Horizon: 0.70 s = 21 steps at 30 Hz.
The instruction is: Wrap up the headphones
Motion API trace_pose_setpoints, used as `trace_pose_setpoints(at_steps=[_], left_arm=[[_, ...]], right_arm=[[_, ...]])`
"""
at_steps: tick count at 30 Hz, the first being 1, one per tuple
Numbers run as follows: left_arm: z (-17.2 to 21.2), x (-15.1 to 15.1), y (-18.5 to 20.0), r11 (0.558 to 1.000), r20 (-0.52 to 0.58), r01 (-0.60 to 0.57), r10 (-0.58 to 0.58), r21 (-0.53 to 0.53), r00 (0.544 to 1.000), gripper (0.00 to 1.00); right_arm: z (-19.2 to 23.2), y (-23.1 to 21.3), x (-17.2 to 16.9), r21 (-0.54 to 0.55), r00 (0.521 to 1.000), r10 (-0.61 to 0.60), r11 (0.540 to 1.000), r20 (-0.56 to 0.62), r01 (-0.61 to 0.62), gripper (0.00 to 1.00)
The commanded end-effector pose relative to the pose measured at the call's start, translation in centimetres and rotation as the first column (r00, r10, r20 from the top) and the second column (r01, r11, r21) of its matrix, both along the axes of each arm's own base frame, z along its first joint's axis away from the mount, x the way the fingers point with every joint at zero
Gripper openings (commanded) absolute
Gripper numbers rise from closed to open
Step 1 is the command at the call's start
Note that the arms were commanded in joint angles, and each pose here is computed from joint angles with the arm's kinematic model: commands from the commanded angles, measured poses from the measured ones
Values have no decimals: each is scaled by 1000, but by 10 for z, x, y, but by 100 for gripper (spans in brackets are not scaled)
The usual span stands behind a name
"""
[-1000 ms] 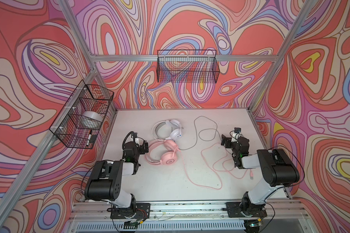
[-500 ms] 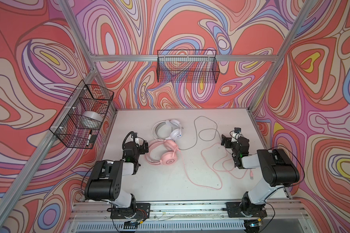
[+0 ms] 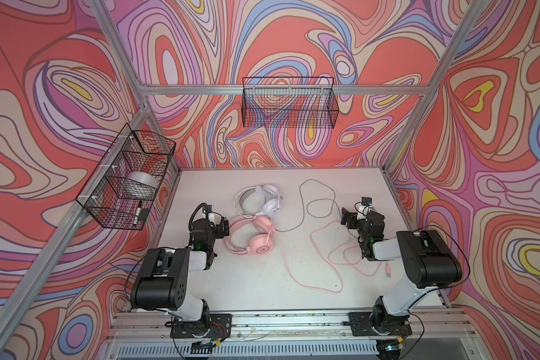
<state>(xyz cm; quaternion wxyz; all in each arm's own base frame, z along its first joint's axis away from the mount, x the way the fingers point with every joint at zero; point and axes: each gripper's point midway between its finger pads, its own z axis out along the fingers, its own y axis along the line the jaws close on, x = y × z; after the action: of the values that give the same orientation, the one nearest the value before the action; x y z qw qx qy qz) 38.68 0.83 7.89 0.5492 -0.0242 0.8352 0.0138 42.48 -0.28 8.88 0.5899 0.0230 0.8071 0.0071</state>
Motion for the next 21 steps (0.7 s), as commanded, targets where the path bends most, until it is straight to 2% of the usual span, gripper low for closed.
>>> trace_pose_setpoints(at_steps=[1,4,8,12,14,15,17,20,21], left_arm=[[10,7,-2,1000,41,18,-18,6,999,100],[20,4,-8,999,52,53,-54,8,997,100],[50,-5,0,1000,72,8,-9,8,997,100],[97,-14,9,998,157,-55,57,-12,986,100],[111,-19,13,996,109,-83,85,-23,990,100],[131,-18,13,996,99,-88,91,-34,991,100],[142,-24,11,994,30,-93,95,-64,995,100],[149,-38,10,982,-113,-136,122,-132,986,100],[148,-45,3,981,-175,-120,93,-155,980,100]], right_arm=[[3,-3,4,2,1000,-11,1000,14,11,98],[6,0,2,-7,1000,8,1000,30,-8,99],[21,-1,-2,-6,999,2,1000,55,-2,98],[45,1,-7,-12,998,10,1000,61,-10,99],[61,-4,-8,8,997,-27,1000,73,26,98],[69,-7,-8,32,996,-49,998,71,47,99],[82,-2,-6,69,999,-34,997,41,31,98],[93,5,-2,145,999,-15,989,-36,20,98],[97,8,-2,160,998,-1,987,-59,10,99]])
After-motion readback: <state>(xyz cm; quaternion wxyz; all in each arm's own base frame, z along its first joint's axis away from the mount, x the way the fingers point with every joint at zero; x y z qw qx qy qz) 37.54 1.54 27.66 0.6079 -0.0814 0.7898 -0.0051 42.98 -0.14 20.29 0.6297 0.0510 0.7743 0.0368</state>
